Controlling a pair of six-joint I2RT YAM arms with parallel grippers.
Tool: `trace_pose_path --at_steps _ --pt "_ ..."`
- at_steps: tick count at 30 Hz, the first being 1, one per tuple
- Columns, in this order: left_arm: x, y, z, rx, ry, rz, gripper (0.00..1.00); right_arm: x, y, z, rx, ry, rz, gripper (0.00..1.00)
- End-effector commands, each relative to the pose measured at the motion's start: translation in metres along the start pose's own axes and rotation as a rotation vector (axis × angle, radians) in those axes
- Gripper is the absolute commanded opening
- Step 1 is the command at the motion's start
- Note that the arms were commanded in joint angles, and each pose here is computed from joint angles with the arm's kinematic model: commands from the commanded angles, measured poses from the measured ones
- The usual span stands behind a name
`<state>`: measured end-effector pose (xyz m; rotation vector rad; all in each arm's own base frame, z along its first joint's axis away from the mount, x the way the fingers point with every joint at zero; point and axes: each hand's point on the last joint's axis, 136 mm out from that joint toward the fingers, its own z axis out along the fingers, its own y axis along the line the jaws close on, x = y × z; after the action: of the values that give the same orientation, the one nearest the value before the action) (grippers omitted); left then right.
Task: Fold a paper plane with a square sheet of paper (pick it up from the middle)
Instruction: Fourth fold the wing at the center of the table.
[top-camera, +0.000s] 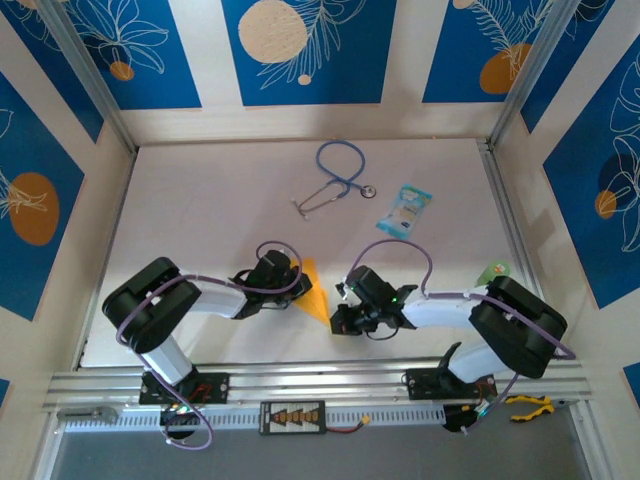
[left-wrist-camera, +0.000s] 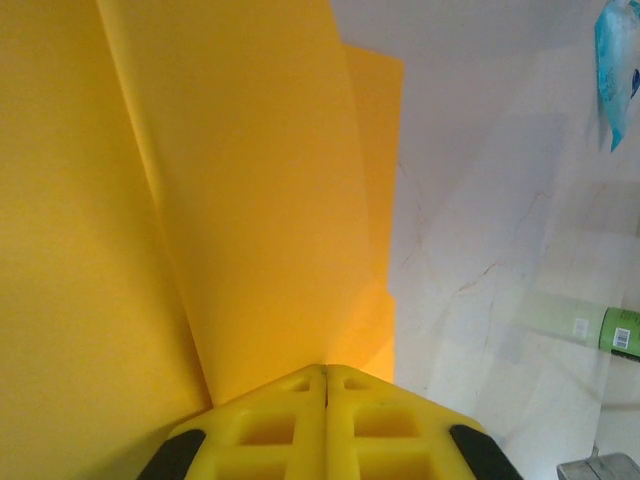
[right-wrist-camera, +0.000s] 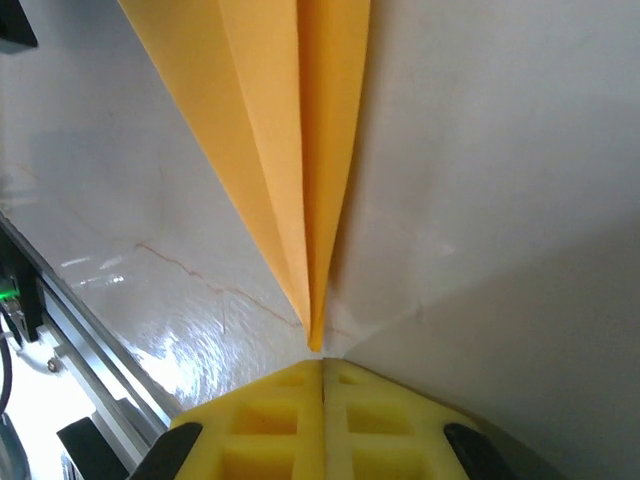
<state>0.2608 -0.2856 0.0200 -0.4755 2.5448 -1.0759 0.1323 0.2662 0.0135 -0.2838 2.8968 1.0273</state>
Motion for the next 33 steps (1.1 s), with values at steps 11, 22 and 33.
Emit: trace_pose_path --at_steps 11,22,33 --pt "-0.005 0.018 0.007 -0.089 -0.011 0.013 0.00 -0.054 0.004 -0.048 0.017 -0.248 0.007 0.08" --pt "-0.005 0.022 0.003 -0.087 -0.021 0.007 0.00 -0.073 0.012 -0.026 0.015 -0.247 0.070 0.07" --pt "-0.004 0.023 0.003 -0.092 -0.019 0.008 0.00 -0.074 0.020 -0.007 -0.003 -0.184 0.087 0.06"
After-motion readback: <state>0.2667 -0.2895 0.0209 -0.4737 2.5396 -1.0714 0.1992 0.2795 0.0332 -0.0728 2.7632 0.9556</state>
